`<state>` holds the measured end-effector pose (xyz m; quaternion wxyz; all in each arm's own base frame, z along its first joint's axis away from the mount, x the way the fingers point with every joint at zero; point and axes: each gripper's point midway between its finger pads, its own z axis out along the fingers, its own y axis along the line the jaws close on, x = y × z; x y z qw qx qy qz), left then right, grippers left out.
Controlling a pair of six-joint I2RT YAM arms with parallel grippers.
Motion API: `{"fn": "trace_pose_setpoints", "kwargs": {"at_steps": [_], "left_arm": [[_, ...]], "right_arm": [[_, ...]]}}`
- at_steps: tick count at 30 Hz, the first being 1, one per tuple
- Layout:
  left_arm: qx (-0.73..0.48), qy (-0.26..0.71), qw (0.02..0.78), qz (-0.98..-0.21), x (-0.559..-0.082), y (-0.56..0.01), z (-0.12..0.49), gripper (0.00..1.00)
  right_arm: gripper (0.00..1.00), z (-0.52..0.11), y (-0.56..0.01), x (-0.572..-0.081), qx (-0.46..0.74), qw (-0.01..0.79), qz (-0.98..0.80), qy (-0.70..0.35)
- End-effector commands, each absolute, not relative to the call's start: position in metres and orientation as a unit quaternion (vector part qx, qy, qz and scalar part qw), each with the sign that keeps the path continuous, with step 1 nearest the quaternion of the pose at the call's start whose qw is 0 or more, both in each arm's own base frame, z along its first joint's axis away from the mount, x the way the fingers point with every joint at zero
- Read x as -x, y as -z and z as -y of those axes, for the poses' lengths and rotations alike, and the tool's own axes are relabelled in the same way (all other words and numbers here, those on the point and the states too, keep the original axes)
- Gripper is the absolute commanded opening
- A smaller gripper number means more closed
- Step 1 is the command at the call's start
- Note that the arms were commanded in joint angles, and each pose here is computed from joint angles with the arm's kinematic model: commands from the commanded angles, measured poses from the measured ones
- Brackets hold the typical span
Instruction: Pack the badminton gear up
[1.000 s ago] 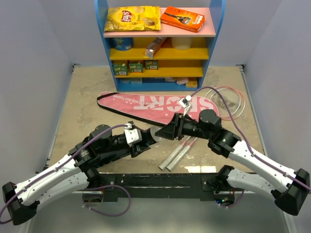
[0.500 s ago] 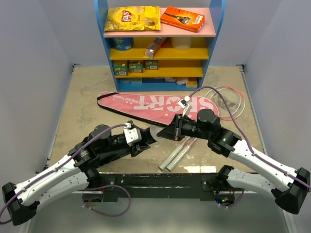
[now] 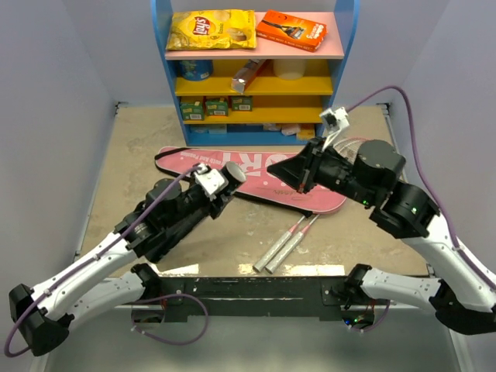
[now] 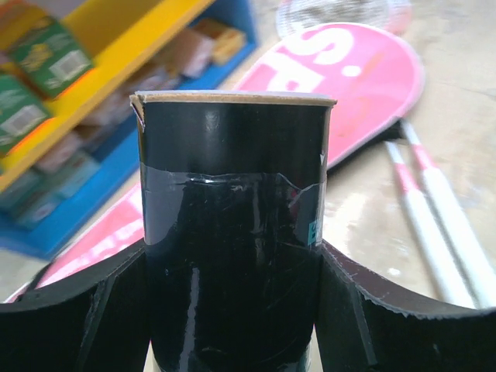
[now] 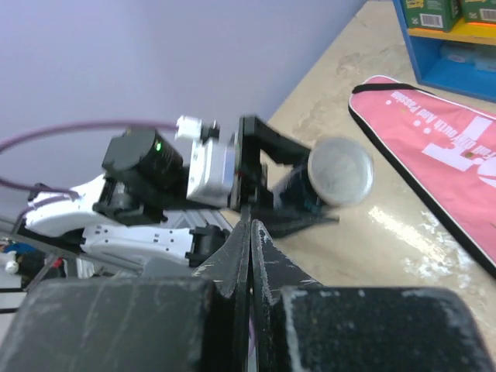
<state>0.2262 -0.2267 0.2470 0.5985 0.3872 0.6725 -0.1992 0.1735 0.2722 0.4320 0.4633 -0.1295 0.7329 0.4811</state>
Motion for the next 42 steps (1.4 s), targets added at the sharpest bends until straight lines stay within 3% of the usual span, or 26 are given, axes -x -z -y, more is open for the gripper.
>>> {"fn": "trace_pose_setpoints", "kwargs": {"at_steps": [1, 10, 15, 25, 28, 31, 34, 35, 42], "left_arm": [[-0.318, 0.098, 0.638, -0.694, -0.282, -0.283, 0.187, 0.0], [-0.155, -0.091, 0.563, -0.807, -0.373, -0.242, 0.042, 0.0], [-0.081, -0.186, 0.524, -0.827, -0.395, -0.219, -0.02, 0.0], [0.07, -0.261, 0.409, -0.872, -0.422, -0.143, -0.125, 0.0], [0.1, -0.284, 0.378, -0.875, -0.416, -0.127, -0.153, 0.1], [0.104, -0.278, 0.374, -0.879, -0.414, -0.117, -0.166, 0.16], [0.09, -0.28, 0.384, -0.875, -0.417, -0.117, -0.168, 0.54], [0.089, -0.279, 0.39, -0.873, -0.419, -0.12, -0.167, 0.97], [0.088, -0.254, 0.465, -0.843, -0.431, -0.182, -0.157, 1.0]], "right_arm": [[0.0, -0.25, -0.414, -0.176, 0.136, 0.483, -0.754, -0.424], [0.0, -0.243, -0.385, -0.164, 0.145, 0.462, -0.766, -0.423], [0.0, -0.247, -0.377, -0.158, 0.157, 0.445, -0.77, -0.429], [0.0, -0.259, -0.36, -0.142, 0.17, 0.413, -0.758, -0.476], [0.0, -0.258, -0.357, -0.139, 0.17, 0.409, -0.758, -0.48], [0.07, -0.254, -0.354, -0.135, 0.171, 0.406, -0.761, -0.477], [0.18, -0.251, -0.35, -0.132, 0.179, 0.402, -0.765, -0.471], [0.22, -0.25, -0.344, -0.132, 0.181, 0.398, -0.769, -0.466], [0.26, -0.254, -0.329, -0.13, 0.187, 0.385, -0.774, -0.467]]}}
